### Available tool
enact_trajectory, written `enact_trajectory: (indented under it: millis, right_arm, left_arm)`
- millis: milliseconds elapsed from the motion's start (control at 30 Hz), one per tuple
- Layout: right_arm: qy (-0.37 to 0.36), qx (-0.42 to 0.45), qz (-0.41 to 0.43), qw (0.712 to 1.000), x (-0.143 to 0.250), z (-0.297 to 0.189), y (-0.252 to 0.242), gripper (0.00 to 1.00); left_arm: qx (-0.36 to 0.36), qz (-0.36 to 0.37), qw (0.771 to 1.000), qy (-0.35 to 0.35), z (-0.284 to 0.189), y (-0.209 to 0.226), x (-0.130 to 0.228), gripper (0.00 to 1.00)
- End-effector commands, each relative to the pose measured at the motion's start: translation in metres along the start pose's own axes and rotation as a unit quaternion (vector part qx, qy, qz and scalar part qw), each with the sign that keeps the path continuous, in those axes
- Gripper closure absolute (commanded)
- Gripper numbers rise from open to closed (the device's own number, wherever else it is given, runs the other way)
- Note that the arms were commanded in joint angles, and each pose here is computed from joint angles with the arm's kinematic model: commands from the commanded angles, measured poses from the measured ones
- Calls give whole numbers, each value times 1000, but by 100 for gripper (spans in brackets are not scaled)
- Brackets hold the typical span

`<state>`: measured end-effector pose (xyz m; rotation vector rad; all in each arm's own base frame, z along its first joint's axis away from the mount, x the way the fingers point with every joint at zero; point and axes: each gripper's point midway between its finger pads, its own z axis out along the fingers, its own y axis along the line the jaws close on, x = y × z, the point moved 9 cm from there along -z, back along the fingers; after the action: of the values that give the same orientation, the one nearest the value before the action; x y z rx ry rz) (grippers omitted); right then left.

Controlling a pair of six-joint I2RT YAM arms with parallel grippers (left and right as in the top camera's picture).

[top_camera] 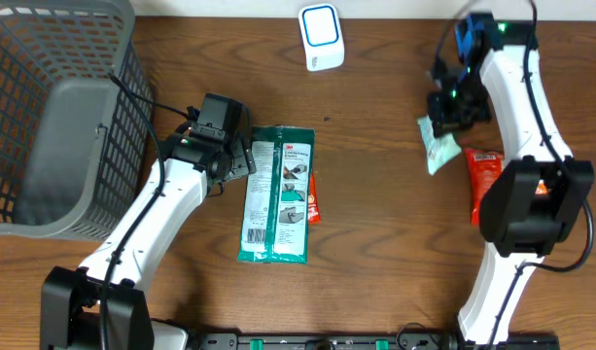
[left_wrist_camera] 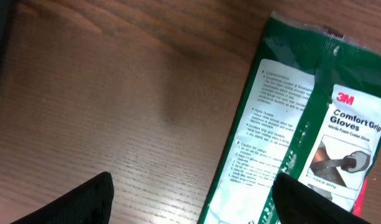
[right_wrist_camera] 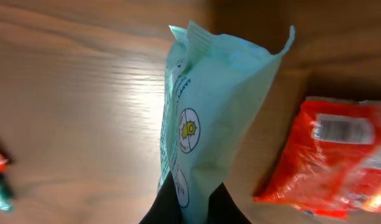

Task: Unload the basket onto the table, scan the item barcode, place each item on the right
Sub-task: 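Carry the wet-wipes pack to the table's right side and release it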

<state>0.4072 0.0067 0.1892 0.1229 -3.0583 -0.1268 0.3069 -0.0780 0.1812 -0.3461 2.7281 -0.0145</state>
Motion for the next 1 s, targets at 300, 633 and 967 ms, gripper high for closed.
enact_trajectory:
  millis: [300,633,967]
  right_arm:
    - [28,45,39,998,13,77,-35,89]
    - [19,86,57,994,11,80,-41,1]
    - [5,-25,45,999,5,82,-10,1]
  left_arm:
    - [-4,-2,1000,-11,-5,3,-2,18]
    - [-4,-2,1000,-11,-5,3,-2,18]
    - [-4,-2,1000,-11,-5,3,-2,18]
